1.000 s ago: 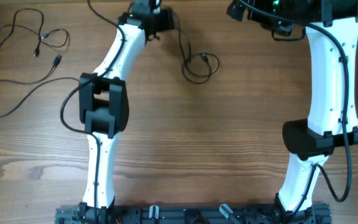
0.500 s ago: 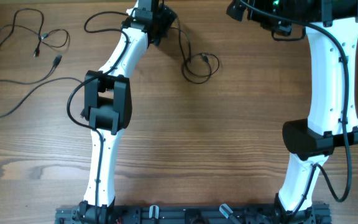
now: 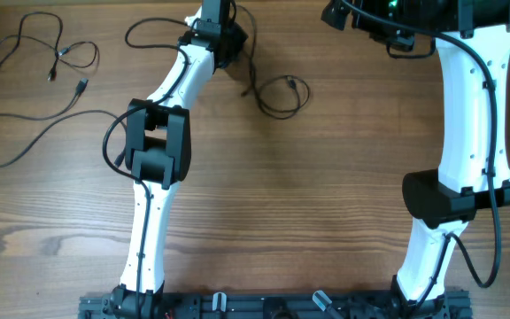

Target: Untangle cables

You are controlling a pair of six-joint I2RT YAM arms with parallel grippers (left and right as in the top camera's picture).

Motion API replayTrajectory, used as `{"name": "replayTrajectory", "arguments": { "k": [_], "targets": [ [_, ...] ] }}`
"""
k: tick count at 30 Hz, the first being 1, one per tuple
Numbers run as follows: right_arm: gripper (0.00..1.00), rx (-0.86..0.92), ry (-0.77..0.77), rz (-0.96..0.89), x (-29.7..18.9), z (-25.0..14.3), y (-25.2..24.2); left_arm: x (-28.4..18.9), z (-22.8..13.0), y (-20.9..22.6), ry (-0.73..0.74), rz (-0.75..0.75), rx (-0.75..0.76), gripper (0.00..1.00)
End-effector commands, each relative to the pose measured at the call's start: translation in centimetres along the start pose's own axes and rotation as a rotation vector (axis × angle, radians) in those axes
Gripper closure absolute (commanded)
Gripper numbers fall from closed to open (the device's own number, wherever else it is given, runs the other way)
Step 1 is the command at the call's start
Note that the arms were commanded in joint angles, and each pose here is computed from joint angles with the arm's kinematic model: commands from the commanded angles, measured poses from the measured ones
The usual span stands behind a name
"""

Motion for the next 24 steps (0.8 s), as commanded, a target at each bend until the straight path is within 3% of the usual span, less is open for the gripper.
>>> {"name": "replayTrajectory", "arguments": {
  "k": [1, 4, 9, 13, 18, 21, 24],
  "targets": [
    [0.0, 0.009, 0.017, 0.012, 0.6, -0.1, 0.2, -6.8, 3.3, -3.4, -0.073, -0.036, 0.212, 0.96],
    [0.01, 0.009, 0.018, 0.012, 0.6, -0.1, 0.2, -15.4, 5.0, -7.0, -0.13, -0.078, 0.344, 0.96],
    [0.0, 0.009, 0.018, 0.012, 0.6, -0.1, 0.2, -31.0, 5.7, -10.6, -0.248, -0.17, 0.407, 0.96],
    [0.0, 0.009, 0.021, 0.011, 0.6, -0.1, 0.2, -44.1, 5.6, -12.3, -0.448, -0.283, 0.535, 0.96],
    [0.0, 0.01, 0.021, 0.011, 0.6, -0.1, 0.2, -58.5, 6.9, -8.8, -0.746, -0.328, 0.481, 0.96],
    [0.01, 0.009, 0.017, 0.013, 0.6, -0.1, 0.2, -66.4, 6.8, -4.6, -0.942, -0.267, 0.416, 0.96],
    [0.0, 0.009, 0.018, 0.013, 0.6, -0.1, 0.2, -69.0, 6.2, -2.6, -1.005, -0.212, 0.379, 0.96]
  ]
}}
Point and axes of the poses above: each gripper's point midway between its finger pads, its own x axis out along the fingers, its own y axis along the line the jaws close on, z = x × y, the point moved 5 cm from there along -x, back along the fingers, and after that the axes turned 5 degrees about x, right-handed, at the moved point
